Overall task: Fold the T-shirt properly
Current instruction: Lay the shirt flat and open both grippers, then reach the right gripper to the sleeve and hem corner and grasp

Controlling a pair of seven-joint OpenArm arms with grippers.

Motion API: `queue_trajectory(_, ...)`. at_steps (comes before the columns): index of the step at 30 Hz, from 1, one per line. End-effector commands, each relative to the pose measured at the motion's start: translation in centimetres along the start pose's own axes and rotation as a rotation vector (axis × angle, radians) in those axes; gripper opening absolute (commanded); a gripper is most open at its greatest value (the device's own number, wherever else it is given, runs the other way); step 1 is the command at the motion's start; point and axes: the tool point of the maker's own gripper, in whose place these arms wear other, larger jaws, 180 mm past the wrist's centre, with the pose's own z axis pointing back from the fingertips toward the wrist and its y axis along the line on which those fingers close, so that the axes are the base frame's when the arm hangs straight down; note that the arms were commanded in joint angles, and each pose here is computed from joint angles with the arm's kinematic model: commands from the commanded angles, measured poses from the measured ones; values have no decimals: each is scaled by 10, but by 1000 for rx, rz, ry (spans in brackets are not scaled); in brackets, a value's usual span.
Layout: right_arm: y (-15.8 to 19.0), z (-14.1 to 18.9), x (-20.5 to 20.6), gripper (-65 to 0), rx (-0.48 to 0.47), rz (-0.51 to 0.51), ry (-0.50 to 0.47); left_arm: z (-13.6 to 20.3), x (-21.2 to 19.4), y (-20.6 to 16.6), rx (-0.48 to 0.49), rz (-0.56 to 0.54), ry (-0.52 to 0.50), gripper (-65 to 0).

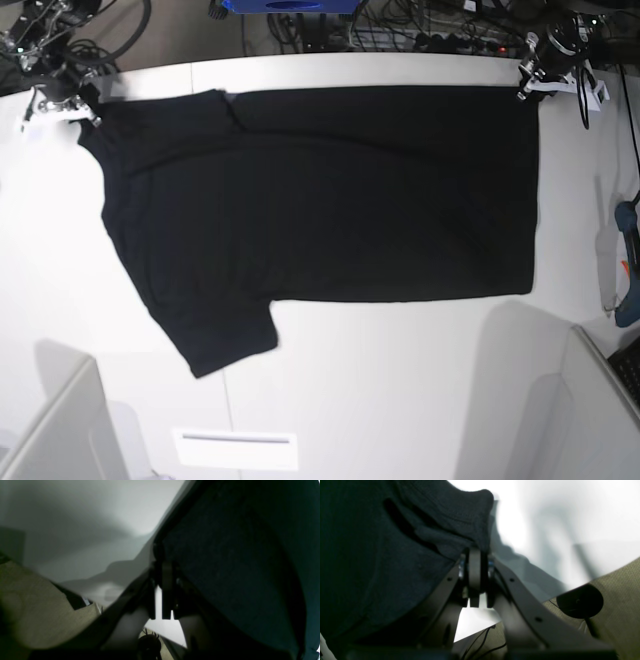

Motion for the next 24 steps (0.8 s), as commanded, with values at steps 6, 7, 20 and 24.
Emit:
queue_trajectory(6, 6, 12, 21, -522, 4, 46, -71, 7, -4, 5, 11, 2, -7, -513)
queue_trajectory(7, 7, 16, 22, -456, 2, 57, -80, 7, -4, 5, 11, 5, -9, -426)
queue_trajectory(20, 64, 39, 75, -309, 81, 188, -249, 41, 57, -19, -27, -26, -223, -66)
queue_trajectory(24, 137, 28, 105, -309, 227, 308, -292, 32, 63, -40, -79, -33, -235, -184)
